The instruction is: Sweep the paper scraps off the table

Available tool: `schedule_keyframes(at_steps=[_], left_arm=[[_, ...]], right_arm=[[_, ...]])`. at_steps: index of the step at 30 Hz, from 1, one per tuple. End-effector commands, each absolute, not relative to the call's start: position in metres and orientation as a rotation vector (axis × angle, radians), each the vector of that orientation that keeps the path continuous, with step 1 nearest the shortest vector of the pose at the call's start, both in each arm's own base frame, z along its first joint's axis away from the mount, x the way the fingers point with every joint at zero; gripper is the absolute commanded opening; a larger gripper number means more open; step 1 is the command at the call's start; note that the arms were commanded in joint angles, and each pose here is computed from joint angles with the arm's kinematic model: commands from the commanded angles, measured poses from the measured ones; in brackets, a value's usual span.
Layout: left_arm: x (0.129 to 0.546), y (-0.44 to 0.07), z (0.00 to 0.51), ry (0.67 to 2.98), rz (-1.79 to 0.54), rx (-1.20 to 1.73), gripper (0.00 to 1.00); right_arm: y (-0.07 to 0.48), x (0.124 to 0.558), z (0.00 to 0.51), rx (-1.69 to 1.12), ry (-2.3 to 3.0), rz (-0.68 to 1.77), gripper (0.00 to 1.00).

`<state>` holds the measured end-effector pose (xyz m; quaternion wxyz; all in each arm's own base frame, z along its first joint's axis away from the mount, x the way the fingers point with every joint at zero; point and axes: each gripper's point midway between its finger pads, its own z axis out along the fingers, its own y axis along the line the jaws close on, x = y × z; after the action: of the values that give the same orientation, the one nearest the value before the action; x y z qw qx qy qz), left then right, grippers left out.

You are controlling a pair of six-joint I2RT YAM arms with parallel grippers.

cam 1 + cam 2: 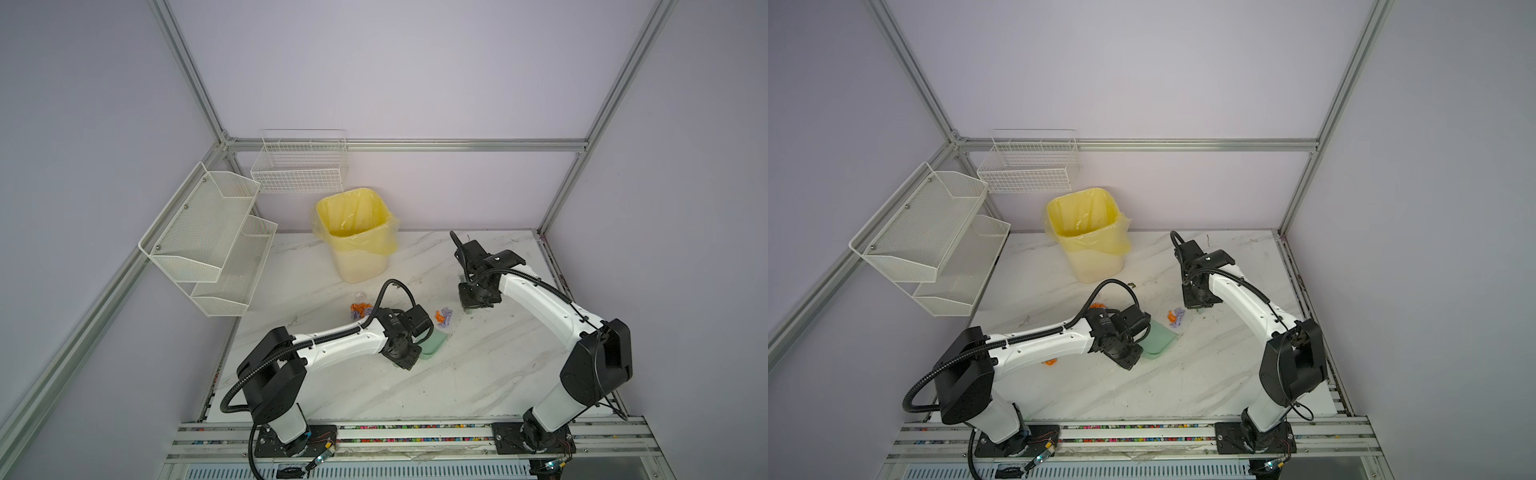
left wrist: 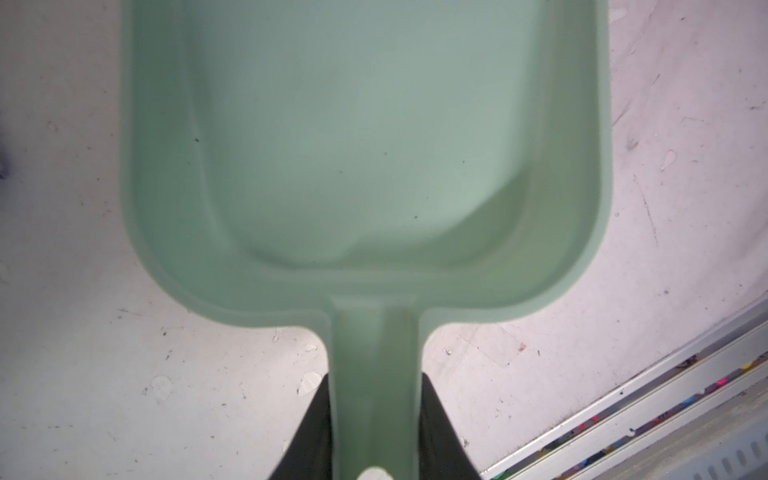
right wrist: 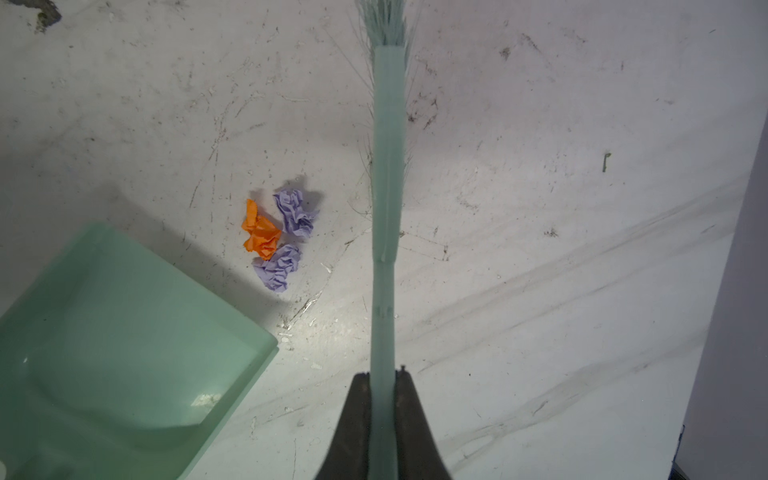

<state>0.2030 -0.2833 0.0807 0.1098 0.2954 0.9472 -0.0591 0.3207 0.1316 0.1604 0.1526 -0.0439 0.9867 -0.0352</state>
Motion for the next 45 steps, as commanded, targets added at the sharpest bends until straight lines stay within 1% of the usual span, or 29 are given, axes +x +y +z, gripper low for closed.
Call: schedule_keyframes(at_steps=[1,12,17,23,31,33,39,42,45], left_arm=[[0.216,-0.301,0.105,2.706,-0.212,0.898,0.15],[0.222,-0.306,0.094,2.724,-0.159,0.933,0.16],[0.226,-0.306,0.09,2.724,-0.134,0.933,0.16],[0.23,-0.308,0.086,2.726,-0.129,0.94,0.15],[0.24,-0.305,0.074,2.746,-0.116,0.93,0.15],[0.241,-0.307,0.072,2.754,-0.127,0.925,0.15],[0.244,-0.303,0.066,2.763,-0.115,0.917,0.15],[0.247,-0.299,0.067,2.756,-0.101,0.899,0.15],[0.249,-0.298,0.069,2.748,-0.095,0.883,0.15]], right_arm=[[0.132,0.317,0.168,-0.151,2.816,-0.064,0.0],[0.139,0.307,0.161,-0.212,2.848,0.007,0.0],[0.146,0.308,0.166,-0.251,2.822,0.056,0.0],[0.159,0.302,0.155,-0.328,2.857,0.105,0.0],[0.219,0.26,0.162,-0.616,2.854,0.306,0.0],[0.229,0.25,0.167,-0.645,2.839,0.35,0.0],[0.223,0.245,0.189,-0.552,2.798,0.367,0.0],[0.208,0.249,0.196,-0.439,2.781,0.281,0.0],[0.202,0.253,0.202,-0.366,2.756,0.262,0.0]])
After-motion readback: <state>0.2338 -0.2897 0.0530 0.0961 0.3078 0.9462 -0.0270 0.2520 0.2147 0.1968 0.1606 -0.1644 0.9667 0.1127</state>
